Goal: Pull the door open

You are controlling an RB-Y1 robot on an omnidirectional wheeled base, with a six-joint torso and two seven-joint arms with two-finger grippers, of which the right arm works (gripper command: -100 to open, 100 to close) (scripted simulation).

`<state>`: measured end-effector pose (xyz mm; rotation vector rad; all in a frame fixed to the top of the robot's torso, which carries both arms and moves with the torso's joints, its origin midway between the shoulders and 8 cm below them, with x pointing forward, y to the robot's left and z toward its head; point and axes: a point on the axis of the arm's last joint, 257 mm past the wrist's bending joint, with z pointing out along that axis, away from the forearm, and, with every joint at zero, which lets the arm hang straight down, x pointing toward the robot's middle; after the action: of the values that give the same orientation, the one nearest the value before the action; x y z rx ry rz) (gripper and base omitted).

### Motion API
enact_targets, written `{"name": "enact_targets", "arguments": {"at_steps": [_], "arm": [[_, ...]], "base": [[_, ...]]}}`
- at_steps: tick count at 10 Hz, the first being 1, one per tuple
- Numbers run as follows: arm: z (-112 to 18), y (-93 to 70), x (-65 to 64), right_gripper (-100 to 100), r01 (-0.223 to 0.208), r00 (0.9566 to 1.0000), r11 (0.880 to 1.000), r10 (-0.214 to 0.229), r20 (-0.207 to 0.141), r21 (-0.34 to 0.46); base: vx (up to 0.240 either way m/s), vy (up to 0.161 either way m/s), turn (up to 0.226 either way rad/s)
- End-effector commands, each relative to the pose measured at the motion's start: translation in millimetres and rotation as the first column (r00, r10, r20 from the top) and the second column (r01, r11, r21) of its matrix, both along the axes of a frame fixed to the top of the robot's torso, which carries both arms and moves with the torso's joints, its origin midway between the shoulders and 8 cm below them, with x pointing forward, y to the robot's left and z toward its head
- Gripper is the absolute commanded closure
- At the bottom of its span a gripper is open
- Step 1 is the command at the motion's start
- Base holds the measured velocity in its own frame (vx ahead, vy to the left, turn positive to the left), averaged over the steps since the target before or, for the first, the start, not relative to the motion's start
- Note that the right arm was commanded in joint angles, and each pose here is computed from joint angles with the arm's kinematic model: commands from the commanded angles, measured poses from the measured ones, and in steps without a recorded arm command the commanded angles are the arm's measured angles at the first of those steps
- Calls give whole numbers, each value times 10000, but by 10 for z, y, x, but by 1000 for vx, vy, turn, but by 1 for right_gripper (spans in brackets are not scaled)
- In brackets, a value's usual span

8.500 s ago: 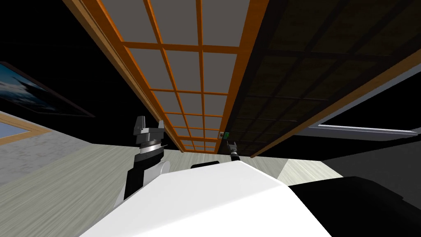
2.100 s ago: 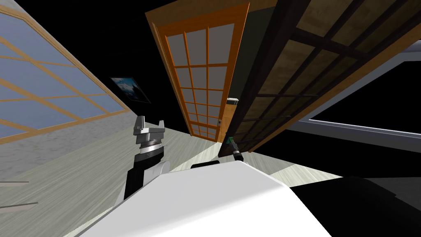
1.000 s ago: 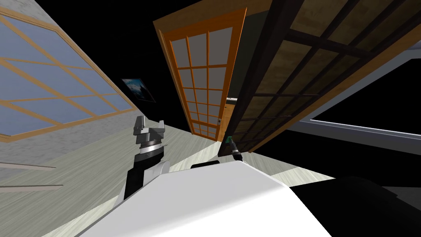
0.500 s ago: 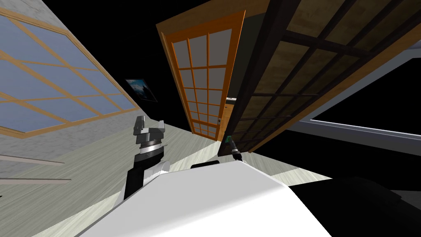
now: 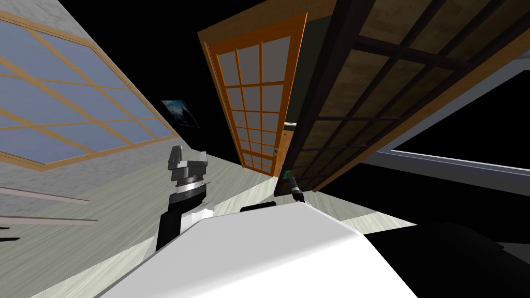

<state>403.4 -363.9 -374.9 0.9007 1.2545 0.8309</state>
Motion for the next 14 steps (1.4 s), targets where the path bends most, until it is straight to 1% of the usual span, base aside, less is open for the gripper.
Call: {"name": "enact_targets", "arguments": {"at_steps": [1, 2, 3, 4, 5, 6, 8, 9, 12, 13, 14], "arm": [[17, 207, 43, 100, -313, 9994, 9983, 305, 163, 484], [24, 226, 56, 100, -358, 9991, 9939, 335, 246, 1039], [24, 226, 56, 100, -358, 9991, 9939, 335, 246, 1039], [29, 244, 68, 100, -408, 9988, 9864, 360, 328, 1591], [29, 244, 68, 100, -408, 9988, 9864, 360, 328, 1592], [34, 264, 81, 100, -461, 9984, 9756, 382, 411, 2145], [34, 264, 81, 100, -461, 9984, 9756, 382, 411, 2145], [38, 283, 92, 100, -516, 9980, 9620, 399, 491, 2681], [38, 283, 92, 100, -518, 9980, 9617, 399, 493, 2692], [41, 302, 104, 100, -575, 9975, 9449, 412, 572, 3224], [41, 302, 104, 100, -576, 9975, 9447, 413, 573, 3229]], "base": [[-34, -20, 39], [-33, -33, 31], [-30, -28, 29], [-42, -24, 52], [-26, -9, 18], [-37, -19, 17], [-32, -24, 22], [-31, -14, 48], [-9, -5, 4], [-24, -8, 71], [-34, -23, 0]]}}
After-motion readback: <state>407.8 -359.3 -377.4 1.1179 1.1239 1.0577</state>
